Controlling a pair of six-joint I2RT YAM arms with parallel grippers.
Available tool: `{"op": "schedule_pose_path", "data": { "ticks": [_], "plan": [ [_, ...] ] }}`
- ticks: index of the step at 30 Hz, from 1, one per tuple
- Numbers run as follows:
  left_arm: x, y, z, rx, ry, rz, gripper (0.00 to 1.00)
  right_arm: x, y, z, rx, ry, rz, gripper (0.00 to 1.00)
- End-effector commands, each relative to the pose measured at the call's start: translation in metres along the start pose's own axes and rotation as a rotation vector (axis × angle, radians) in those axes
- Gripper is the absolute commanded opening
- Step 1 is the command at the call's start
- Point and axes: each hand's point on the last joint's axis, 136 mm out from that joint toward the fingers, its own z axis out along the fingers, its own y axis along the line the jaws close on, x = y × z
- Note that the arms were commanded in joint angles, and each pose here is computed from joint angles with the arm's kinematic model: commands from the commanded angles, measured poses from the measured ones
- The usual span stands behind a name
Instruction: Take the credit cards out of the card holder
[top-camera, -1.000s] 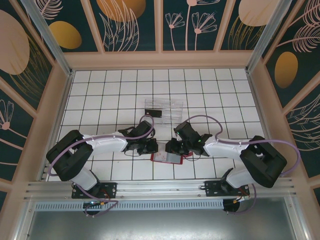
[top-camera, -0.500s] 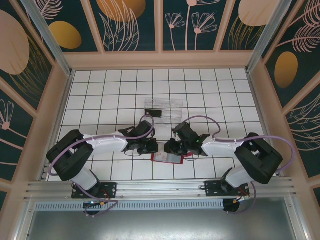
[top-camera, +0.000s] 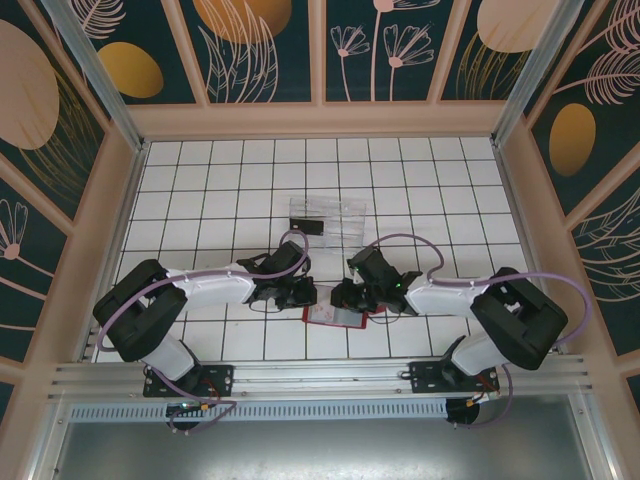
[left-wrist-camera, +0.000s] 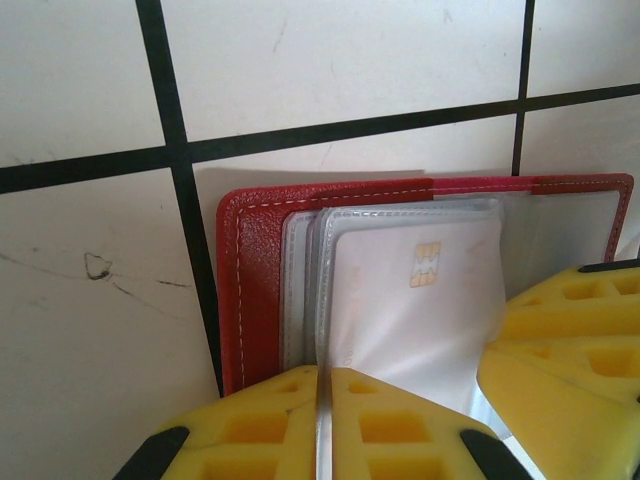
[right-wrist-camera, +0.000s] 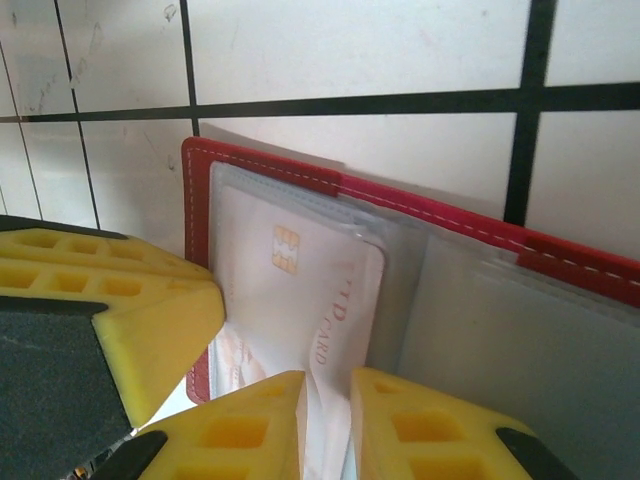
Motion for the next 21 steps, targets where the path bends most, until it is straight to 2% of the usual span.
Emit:
{"op": "schedule_pose_path", "data": {
  "ticks": [1,6,13,21],
  "plan": [
    [0.0201,0.0302,0.0094,-0.102,0.066,-0.038,0.1,0.0014,-0.0079,-0.0034,0.018,-0.007,0.024,0.2],
    [0.0192,0.0286,0.009,-0.097,0.064,-0.039,0.1,0.0034,-0.0097,-0.0029,0.015,-0.004,0.028,0.2],
    [0.0202,0.0288,0.009,-0.097,0.068,-0.037,0.1,0.0029,-0.0033,0.0021,-0.019,0.009,0.028,0.13],
    [0.0202,0.0277,0.0098,-0.093,0.071,-0.038,0.1,0.0039,-0.0019,0.0038,-0.026,0.02,0.024,0.15]
  ]
}}
